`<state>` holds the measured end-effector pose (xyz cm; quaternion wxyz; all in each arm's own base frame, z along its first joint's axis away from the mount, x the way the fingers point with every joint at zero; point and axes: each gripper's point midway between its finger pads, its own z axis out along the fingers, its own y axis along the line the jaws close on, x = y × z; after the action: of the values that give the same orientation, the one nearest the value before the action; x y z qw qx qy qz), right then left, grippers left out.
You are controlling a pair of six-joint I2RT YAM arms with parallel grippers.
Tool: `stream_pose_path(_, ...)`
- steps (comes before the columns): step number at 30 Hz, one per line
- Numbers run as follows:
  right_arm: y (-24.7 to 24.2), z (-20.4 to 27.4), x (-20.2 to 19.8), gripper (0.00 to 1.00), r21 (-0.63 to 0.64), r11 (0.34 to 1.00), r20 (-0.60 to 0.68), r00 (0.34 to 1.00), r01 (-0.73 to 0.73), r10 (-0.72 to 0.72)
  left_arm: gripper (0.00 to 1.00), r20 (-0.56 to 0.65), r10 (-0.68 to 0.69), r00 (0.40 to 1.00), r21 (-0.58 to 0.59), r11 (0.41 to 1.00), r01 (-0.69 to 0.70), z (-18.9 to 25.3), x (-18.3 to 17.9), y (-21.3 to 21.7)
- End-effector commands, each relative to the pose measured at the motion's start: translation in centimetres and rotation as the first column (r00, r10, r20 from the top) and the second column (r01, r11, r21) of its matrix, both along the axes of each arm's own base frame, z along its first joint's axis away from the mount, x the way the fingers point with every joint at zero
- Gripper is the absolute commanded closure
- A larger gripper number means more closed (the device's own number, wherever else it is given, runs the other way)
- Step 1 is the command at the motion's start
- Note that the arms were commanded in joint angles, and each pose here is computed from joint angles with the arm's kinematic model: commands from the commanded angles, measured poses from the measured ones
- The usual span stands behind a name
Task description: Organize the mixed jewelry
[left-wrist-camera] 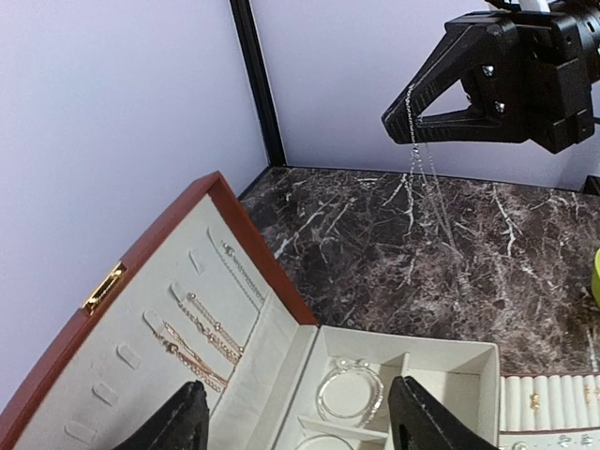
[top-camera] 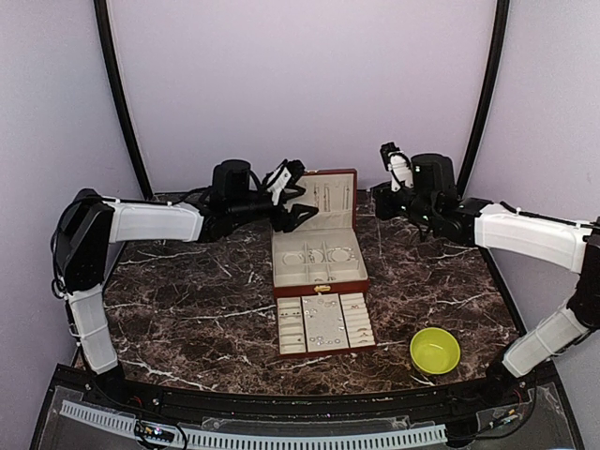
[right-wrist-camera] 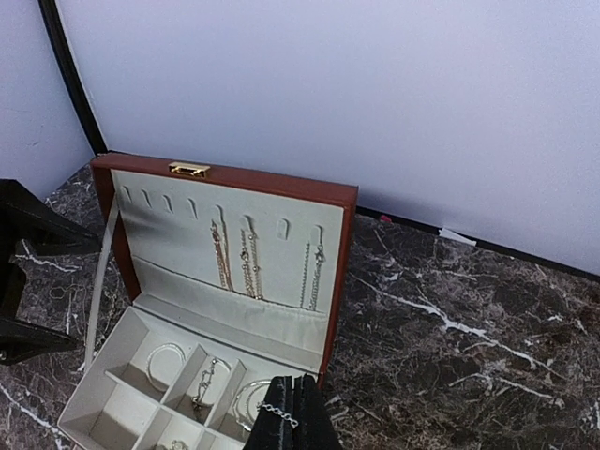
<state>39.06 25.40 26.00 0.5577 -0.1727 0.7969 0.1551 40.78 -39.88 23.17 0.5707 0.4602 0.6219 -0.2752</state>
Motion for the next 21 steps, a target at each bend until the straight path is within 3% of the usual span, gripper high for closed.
stream_pose_path(1, -0.4, 1.7, -0.2, 1.00, 0.086, 0.996, 0.033, 0.999, -0.030, 0.027, 0.32, 0.246, -0.009, 0.969, -0.001, 1.000, 0.009, 2.6, 1.9, -1.1)
stream_pose_path(21, -1.8, 0.2, 0.9, 1.00, 0.169, 0.984, -0.003, 0.998, -0.060, 0.061, 0.33, 0.375, 0.135, 0.917, 0.095, 0.978, -0.184, 0.0, 6.6, -2.0)
